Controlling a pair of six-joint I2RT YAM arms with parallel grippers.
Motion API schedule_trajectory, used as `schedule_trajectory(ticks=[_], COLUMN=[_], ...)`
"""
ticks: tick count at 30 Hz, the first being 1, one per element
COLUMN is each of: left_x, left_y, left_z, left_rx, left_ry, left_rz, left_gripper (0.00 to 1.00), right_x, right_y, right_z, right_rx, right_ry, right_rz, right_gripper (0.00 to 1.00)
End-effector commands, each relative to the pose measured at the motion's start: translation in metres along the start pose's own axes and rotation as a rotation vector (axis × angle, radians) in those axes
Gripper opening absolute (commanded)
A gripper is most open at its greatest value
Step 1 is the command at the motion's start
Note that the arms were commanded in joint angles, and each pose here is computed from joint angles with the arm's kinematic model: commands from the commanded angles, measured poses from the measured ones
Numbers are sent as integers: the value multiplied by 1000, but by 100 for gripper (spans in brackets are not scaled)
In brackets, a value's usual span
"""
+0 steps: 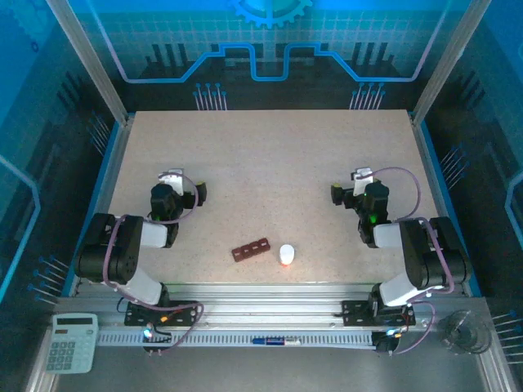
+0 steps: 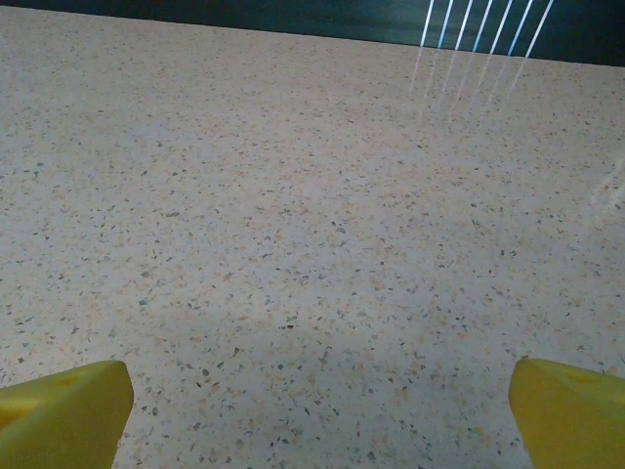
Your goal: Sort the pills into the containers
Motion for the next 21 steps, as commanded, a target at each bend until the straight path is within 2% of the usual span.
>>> schedule_trajectory(ticks=[1,21], left_x=[-1,-1], left_y=[-11,-11], left_z=[1,1], left_rx=[16,14], left_ry=[-13,-13], left_rz=[-34,-34], left_gripper=[99,99], right_x=[3,3], right_y=[-10,-9], right_z=[2,5], right_rx=[-12,-26], right_ry=[-2,-24], right_rz=[-38,-36], right_gripper=[100,100])
Point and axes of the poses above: each hand's point on the last joint's axis, 136 mm out from that joint toward the fingers, its own x axis out along the fingers, its own z axis along the line the jaws close on, y = z × x, the point moved 6 cm from there along -x, back along the fingers, and after that the axes turned 12 degrees about x, right-handed, at the moved point
